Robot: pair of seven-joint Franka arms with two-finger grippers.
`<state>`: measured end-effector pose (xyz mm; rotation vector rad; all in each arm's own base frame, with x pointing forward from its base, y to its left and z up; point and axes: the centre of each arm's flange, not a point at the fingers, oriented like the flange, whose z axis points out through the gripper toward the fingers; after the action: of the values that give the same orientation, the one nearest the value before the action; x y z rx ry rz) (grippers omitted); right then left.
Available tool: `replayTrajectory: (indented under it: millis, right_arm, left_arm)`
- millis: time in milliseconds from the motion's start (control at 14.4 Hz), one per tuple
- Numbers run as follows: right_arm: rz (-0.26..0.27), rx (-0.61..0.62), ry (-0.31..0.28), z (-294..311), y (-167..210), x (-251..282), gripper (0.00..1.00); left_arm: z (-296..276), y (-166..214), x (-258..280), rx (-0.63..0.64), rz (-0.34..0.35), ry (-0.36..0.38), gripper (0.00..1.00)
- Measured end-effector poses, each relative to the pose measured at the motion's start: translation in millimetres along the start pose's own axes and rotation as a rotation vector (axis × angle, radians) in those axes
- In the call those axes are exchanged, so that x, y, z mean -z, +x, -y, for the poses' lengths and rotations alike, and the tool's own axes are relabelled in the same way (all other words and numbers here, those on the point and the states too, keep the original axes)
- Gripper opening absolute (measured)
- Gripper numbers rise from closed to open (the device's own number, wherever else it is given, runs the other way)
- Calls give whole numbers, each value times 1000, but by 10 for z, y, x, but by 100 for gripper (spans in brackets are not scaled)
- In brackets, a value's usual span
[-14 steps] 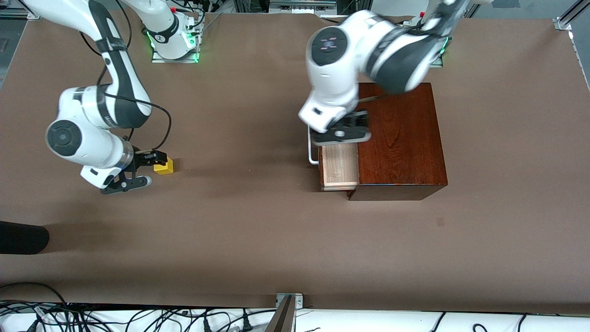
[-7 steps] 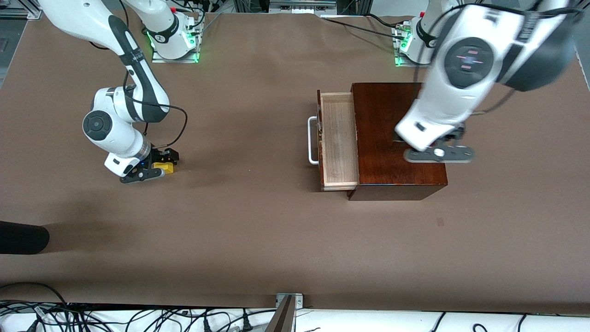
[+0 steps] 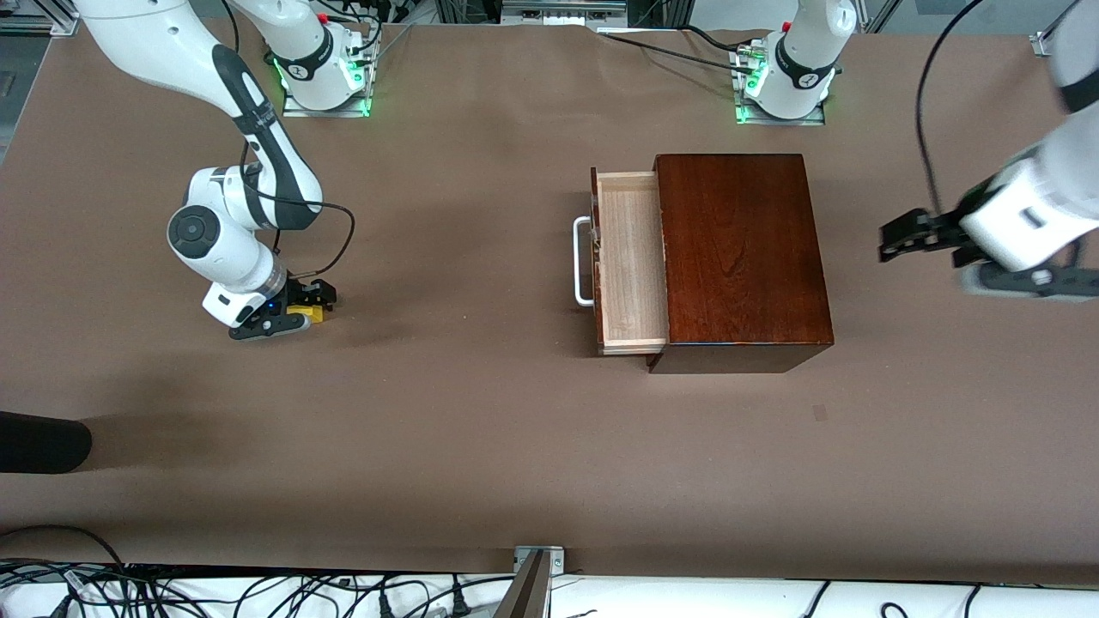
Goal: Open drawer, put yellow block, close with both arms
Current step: 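Grasp the yellow cube with the right gripper while the left gripper withdraws, then carry the yellow cube with the right gripper over the open drawer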
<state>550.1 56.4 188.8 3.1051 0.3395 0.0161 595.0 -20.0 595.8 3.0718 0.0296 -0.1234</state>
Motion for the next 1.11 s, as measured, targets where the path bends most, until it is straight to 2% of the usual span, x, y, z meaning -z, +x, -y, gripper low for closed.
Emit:
replayTrajectory:
  millis: [69,138,346,554,762,969,1108]
  right_arm:
    - [2,-1,-1,-7,-8,-24,96]
    - [2,0,-1,-14,-9,-29,88]
    - [-4,16,-3,-55,1,-12,55]
    - [-19,43,-5,-86,32,76,55]
    - [-35,75,-2,-57,156,420,55]
    - [5,148,26,243,391,988,55]
    - [13,225,48,683,613,1464,55]
  left_arm:
    - [152,-56,80,20,-19,-13,100]
    - [230,-111,141,24,-36,3,100]
    - [145,-260,159,-13,-41,130,100]
    - [175,-423,61,-14,-18,134,100]
    - [212,-489,68,-16,-25,118,100]
    - [206,-490,75,-18,-28,117,100]
    - [204,-490,75,-19,-28,117,100]
